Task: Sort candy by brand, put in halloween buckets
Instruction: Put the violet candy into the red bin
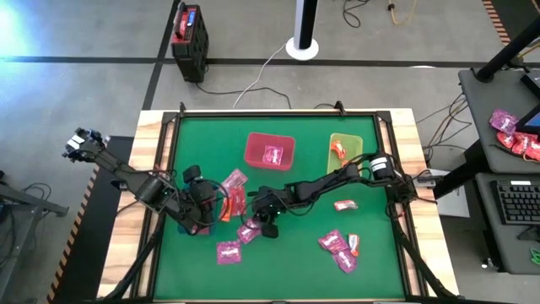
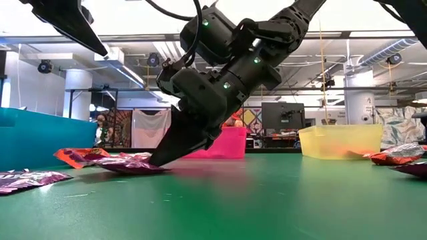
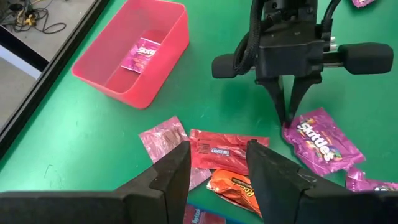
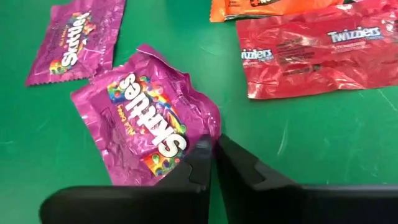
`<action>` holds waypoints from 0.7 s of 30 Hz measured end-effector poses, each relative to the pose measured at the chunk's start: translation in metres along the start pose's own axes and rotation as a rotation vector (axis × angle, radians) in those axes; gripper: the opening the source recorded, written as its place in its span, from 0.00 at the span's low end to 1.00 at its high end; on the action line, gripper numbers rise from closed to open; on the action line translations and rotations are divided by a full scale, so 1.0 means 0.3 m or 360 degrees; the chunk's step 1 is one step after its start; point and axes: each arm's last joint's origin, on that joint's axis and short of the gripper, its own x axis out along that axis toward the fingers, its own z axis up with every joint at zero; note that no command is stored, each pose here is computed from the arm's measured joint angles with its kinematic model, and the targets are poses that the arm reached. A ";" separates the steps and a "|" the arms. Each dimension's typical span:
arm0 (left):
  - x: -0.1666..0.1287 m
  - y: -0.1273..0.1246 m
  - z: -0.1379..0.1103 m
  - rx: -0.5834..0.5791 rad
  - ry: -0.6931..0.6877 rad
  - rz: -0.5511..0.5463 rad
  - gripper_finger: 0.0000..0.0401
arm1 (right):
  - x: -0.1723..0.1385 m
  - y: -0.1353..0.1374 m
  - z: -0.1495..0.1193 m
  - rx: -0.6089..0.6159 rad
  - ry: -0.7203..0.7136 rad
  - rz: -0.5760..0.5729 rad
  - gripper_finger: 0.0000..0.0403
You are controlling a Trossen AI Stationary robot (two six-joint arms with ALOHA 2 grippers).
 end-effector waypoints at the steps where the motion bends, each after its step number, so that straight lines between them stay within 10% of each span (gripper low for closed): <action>1: 0.000 0.000 0.000 0.0000 0.0000 0.0000 0.35 | -0.003 0.002 0.003 -0.0001 -0.0003 0.0004 0.03; 21: 0.001 0.000 0.000 -0.0005 -0.0001 -0.0002 0.35 | -0.143 0.083 0.123 -0.0241 -0.0211 0.0026 0.05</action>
